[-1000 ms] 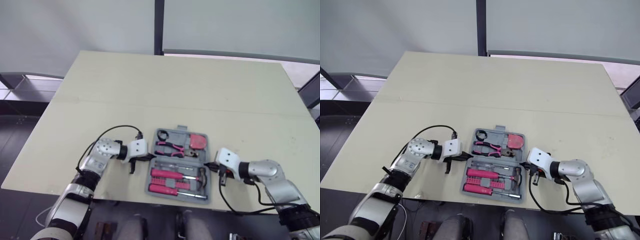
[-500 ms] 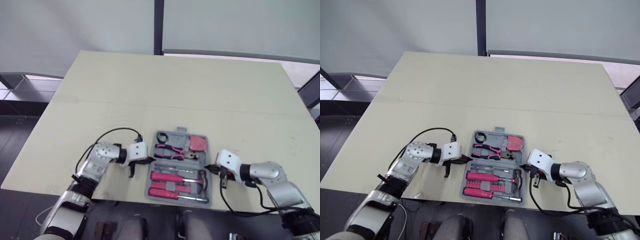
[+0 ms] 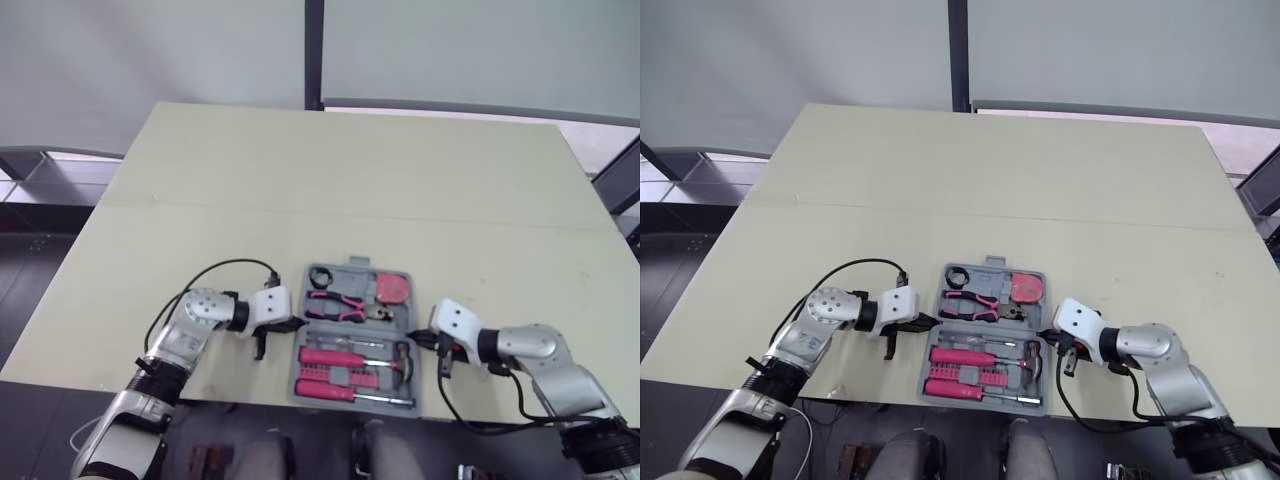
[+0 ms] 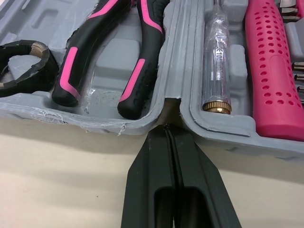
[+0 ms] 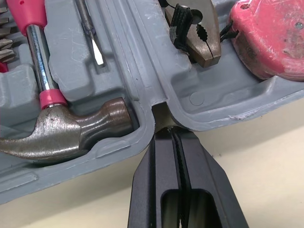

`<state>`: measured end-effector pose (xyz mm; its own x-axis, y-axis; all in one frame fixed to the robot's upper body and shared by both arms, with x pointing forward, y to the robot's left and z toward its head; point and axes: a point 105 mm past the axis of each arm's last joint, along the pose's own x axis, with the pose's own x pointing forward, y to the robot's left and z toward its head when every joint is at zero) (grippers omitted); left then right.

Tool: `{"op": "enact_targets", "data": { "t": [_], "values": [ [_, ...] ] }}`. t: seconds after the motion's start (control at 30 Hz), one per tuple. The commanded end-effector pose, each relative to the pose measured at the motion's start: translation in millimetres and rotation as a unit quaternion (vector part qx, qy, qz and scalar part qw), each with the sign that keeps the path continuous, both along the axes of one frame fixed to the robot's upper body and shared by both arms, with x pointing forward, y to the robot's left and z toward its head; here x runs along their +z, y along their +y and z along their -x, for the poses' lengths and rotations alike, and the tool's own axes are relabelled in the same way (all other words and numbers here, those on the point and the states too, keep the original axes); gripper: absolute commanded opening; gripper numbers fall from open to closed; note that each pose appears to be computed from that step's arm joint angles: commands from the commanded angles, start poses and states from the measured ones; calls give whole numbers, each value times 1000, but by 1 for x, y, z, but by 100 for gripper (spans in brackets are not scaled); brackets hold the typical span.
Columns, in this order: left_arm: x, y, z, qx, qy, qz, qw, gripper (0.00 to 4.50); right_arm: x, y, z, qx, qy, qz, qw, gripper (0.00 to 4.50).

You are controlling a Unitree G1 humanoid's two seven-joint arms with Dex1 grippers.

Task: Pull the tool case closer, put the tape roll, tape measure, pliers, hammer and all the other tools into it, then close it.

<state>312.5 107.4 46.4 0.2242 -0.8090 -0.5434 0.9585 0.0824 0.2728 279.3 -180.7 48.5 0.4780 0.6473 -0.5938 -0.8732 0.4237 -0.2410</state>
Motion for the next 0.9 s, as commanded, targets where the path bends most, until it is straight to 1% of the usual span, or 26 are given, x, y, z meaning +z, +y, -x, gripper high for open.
{"op": "enact_targets", "data": {
  "t": [0.03, 0.33, 0.9],
  "values": [
    [4, 0, 4, -8, -8, 3, 1000, 4, 10, 11, 0, 18, -19, -14, 1000, 6],
    [6, -1, 4, -3, -8, 7, 1000, 4, 11, 12, -1, 17, -21, -13, 1000, 6],
    [10, -13, 10, -22, -6, 23, 999, 4, 12, 15, -2, 19, -22, -21, 999, 6]
  ]
}}
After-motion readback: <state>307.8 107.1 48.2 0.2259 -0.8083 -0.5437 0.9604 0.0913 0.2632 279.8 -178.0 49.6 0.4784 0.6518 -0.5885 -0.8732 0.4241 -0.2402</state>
